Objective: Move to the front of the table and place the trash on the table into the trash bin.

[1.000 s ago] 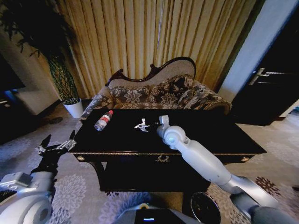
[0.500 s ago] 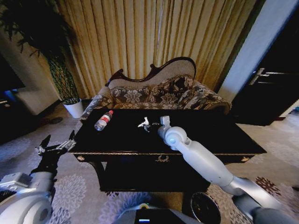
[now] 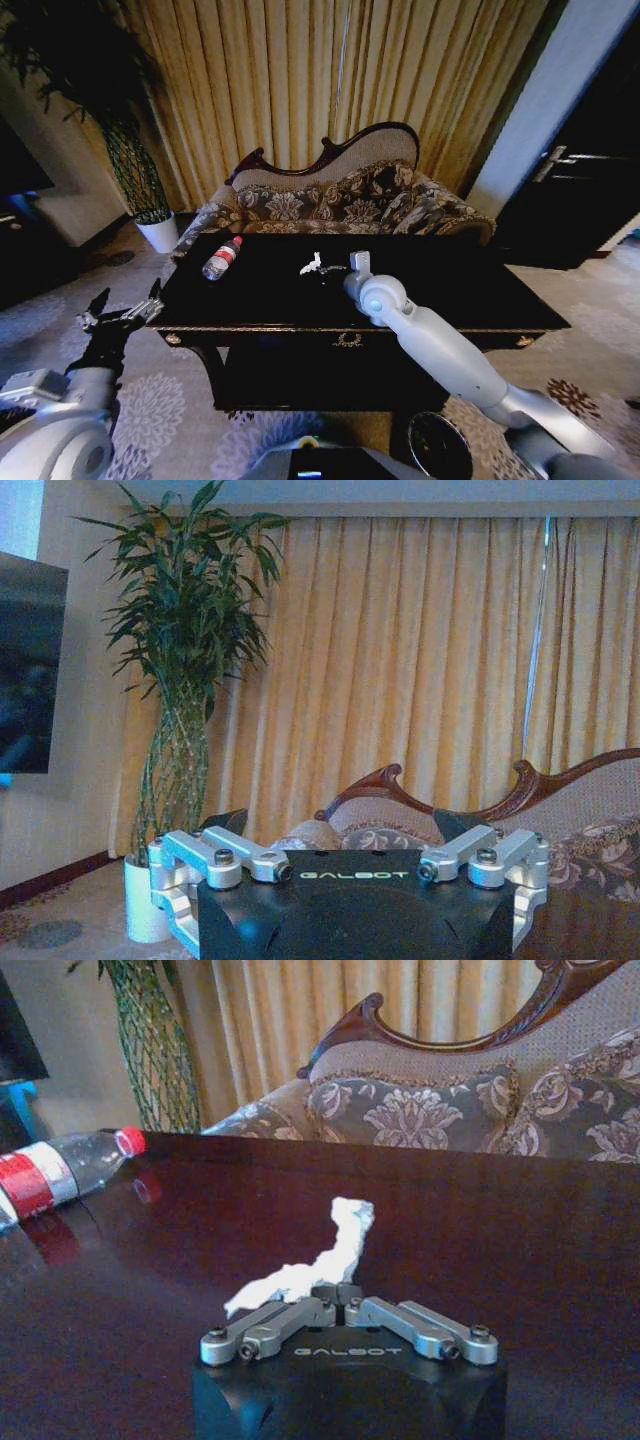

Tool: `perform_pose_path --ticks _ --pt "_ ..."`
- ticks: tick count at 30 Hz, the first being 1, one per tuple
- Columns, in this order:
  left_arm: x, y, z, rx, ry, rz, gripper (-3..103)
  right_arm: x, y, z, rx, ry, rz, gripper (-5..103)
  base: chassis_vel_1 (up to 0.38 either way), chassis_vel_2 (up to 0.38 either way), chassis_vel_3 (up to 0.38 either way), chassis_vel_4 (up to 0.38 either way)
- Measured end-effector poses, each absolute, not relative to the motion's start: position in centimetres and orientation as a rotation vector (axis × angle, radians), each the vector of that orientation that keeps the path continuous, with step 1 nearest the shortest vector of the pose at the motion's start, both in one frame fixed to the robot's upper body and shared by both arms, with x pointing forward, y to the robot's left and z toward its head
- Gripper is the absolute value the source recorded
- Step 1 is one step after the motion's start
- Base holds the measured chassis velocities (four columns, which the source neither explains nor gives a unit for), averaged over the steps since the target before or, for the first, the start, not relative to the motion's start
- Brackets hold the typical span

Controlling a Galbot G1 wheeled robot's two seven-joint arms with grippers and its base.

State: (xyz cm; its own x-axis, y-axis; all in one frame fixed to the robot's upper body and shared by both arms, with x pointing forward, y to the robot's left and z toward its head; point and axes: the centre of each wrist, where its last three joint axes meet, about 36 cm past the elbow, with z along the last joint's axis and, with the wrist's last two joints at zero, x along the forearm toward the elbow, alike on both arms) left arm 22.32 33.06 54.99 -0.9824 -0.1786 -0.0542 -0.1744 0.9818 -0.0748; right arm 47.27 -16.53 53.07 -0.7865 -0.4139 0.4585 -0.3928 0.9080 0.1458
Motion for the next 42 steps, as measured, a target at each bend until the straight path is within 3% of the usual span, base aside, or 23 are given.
perform_pose_path --ticks 15,42 --pt "22.8 32.7 55.1 -0.242 3.060 -0.113 100 44.6 -20.8 51.8 0.544 -2.826 -0.166 0 0.000 0.000 0.000 0.000" --pt "23.5 32.2 55.3 -0.160 3.040 -0.130 100 45.1 -31.3 50.7 0.082 -3.058 0.044 0 0.000 0.000 0.000 0.000"
